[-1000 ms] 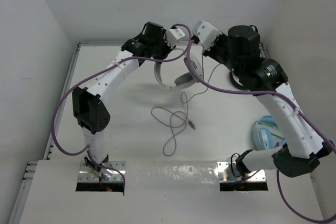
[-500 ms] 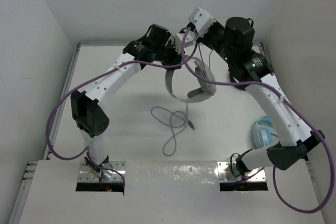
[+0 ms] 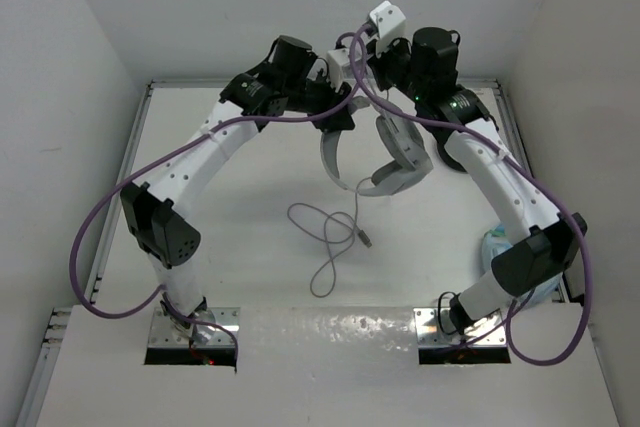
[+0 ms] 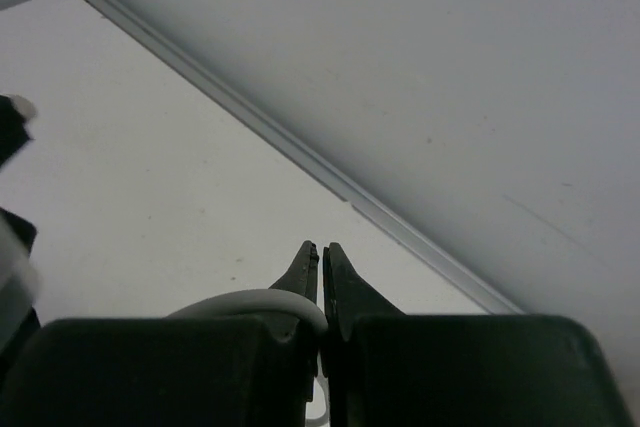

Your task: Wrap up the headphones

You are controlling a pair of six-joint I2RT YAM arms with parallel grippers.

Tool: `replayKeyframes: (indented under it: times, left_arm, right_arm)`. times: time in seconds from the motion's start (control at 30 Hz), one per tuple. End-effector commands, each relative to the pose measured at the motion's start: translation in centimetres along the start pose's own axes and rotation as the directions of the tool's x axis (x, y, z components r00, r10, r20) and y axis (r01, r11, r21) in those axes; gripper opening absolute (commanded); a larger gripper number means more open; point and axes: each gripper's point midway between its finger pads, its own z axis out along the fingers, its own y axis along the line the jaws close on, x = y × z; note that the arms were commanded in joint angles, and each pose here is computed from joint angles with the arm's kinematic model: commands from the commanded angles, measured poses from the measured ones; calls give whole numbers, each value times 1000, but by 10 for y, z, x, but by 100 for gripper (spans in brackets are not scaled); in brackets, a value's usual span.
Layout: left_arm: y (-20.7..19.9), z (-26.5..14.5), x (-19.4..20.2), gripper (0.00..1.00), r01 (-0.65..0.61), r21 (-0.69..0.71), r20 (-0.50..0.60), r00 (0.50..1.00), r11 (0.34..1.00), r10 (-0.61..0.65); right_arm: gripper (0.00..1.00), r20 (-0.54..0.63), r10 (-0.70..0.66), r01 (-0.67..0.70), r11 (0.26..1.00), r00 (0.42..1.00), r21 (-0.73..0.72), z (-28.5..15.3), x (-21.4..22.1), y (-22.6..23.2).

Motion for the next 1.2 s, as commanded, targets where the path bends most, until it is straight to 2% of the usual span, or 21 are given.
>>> replayKeyframes:
  times: [0.0, 0.17, 0.23, 0.27, 0.5, 0.63, 0.8, 1.03, 1.17]
  left_arm:
    - [-37, -38, -57, 0, -60, 64, 166, 985, 996, 49]
    - [-40, -49, -70, 0, -64, 57, 200, 978, 996, 51]
    - [-41, -50, -70, 0, -61, 61, 198, 979, 996, 47]
    - [-40, -50, -71, 0, -57, 60, 198, 979, 997, 44]
    - [-28, -66, -89, 0, 13, 80, 264, 964, 997, -34]
    - [-18, -81, -103, 0, 99, 98, 305, 944, 990, -124]
    - [-8, -102, -121, 0, 93, 63, 362, 926, 994, -110]
    - [-7, -125, -134, 0, 65, 0, 406, 912, 998, -59]
    - [-1, -130, -133, 0, 85, -36, 410, 910, 996, -63]
  right_arm:
    - [0, 49, 119, -119, 993, 992, -15, 9, -6, -2]
    - [0, -6, 175, -175, 984, 985, -36, 15, 19, 2]
    - [3, -26, 188, -189, 980, 982, -63, 15, 29, 8]
    - [11, -28, 191, -193, 979, 981, -68, 14, 31, 7]
    - [48, -22, 285, -285, 945, 958, -161, 9, 59, 27]
    - [60, -22, 343, -340, 916, 939, -212, 8, 75, 45]
    - [75, -57, 419, -422, 889, 906, -177, 12, 114, 47]
    - [80, -178, 465, -491, 859, 867, -147, 39, 169, 54]
    - [80, -195, 501, -527, 842, 843, -119, 46, 190, 59]
